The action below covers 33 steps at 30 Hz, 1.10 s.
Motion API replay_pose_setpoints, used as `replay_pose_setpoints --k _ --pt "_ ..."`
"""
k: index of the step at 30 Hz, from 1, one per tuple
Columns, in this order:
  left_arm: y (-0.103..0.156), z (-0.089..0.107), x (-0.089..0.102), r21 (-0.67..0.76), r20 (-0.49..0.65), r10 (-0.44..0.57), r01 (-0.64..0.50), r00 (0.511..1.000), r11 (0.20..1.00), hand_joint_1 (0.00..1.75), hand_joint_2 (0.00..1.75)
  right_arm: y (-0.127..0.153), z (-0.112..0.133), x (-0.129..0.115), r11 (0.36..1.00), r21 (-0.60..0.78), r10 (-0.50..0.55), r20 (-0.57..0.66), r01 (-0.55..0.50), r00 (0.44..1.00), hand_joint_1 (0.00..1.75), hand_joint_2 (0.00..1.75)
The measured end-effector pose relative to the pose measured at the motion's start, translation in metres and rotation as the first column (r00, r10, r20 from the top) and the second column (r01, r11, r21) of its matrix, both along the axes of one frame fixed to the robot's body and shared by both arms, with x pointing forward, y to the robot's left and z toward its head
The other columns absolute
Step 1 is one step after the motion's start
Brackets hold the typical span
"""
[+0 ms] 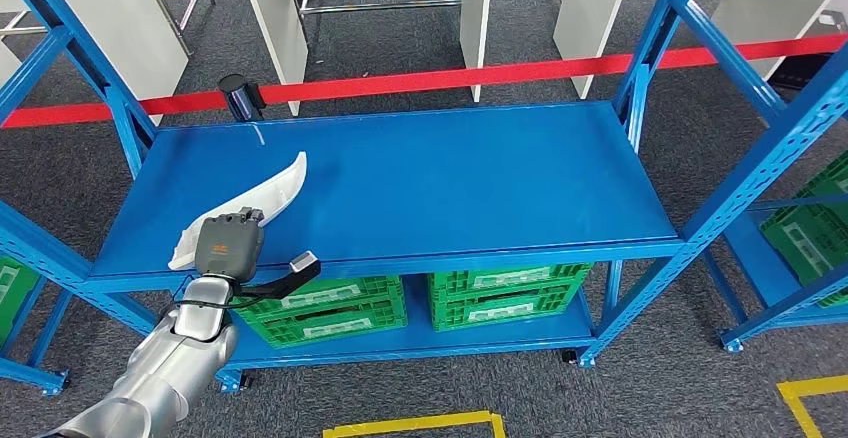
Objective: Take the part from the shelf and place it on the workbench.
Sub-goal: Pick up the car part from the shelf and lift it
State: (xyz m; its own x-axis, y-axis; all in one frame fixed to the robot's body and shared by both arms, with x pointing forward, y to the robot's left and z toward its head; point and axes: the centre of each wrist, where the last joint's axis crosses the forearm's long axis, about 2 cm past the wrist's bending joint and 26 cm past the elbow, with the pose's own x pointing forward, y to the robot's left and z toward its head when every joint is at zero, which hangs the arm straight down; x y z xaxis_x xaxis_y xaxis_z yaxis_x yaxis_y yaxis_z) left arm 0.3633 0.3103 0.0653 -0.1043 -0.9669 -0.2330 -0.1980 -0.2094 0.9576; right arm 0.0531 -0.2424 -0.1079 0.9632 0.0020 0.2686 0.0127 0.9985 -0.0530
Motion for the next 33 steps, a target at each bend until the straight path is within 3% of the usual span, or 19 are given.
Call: replay_pose_setpoints --k 8,16,22,27,33 --pt "-0.032 0.021 0.015 -0.044 0.071 -0.074 0.077 0.995 0.996 1.75 1.75 0.0 0.0 0.0 1.0 0.0 0.001 -0.01 -0.001 1.0 0.0 1.75" --pt "-0.075 0.075 0.051 -0.015 0.214 -0.148 0.155 0.966 0.988 1.75 1.75 0.004 0.0 0.0 1.0 0.009 -0.01 -0.023 0.01 1.0 0.0 1.75" --pt "-0.098 0.104 0.065 0.08 0.276 -0.242 0.229 0.93 0.97 1.75 1.75 0.009 0.001 0.0 1.0 0.019 -0.016 -0.029 0.017 0.999 0.0 1.75" --pt "-0.123 0.128 0.073 0.165 0.282 -0.383 0.349 0.88 0.923 1.75 1.75 0.013 0.001 0.0 0.999 0.028 -0.027 -0.046 0.028 0.999 0.0 1.75" --pt "-0.164 0.155 0.072 0.23 0.302 -0.505 0.452 0.809 0.862 1.75 1.75 0.018 0.002 0.0 0.998 0.042 -0.049 -0.045 0.051 0.998 0.0 1.75"
